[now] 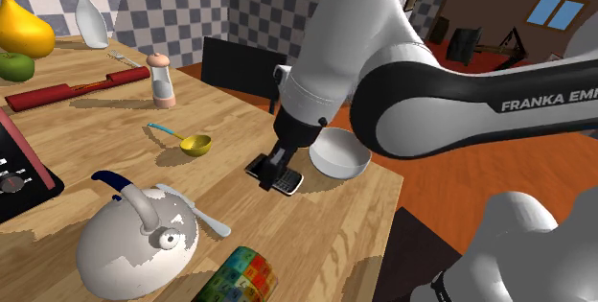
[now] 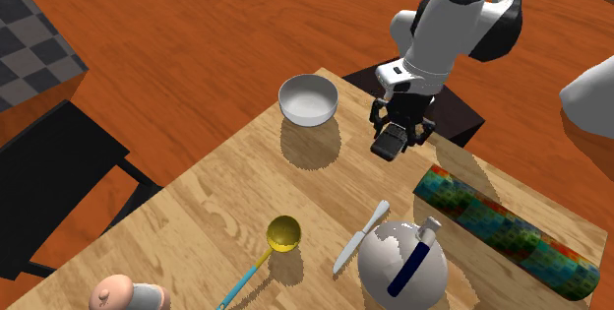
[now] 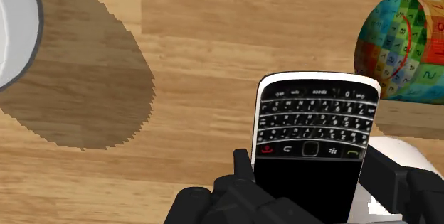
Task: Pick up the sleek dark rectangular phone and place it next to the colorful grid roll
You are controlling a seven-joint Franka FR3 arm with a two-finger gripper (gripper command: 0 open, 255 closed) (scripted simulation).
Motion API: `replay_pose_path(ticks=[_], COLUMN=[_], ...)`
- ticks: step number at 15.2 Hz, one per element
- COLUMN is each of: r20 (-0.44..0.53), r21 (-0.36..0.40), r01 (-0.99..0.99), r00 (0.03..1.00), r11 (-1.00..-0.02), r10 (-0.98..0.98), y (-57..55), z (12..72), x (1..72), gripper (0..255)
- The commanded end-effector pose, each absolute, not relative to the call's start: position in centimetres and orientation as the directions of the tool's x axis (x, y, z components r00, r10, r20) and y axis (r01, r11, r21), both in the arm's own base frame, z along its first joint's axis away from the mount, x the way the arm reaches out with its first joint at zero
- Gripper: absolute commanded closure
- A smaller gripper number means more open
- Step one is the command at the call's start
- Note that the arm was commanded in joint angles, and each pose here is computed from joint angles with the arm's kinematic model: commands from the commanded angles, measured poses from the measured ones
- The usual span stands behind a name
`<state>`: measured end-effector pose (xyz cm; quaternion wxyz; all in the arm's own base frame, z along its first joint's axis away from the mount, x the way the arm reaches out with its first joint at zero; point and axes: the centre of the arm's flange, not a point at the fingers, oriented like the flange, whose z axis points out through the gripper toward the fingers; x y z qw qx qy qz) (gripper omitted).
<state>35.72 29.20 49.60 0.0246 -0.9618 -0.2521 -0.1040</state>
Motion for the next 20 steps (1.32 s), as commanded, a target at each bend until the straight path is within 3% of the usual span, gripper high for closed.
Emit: replay_pose_path(ticks=[1,20], r20=[0.212,0.212], r21=[0.005,0.005], r01=[0.488,0.488], r00=[0.852,0.852], r11=[-0.873,-0.873], r10=[0.478,0.478], y=[30.8,47.1], z=[49.7,49.7], x=[33.7,14.7], gripper=[255,255])
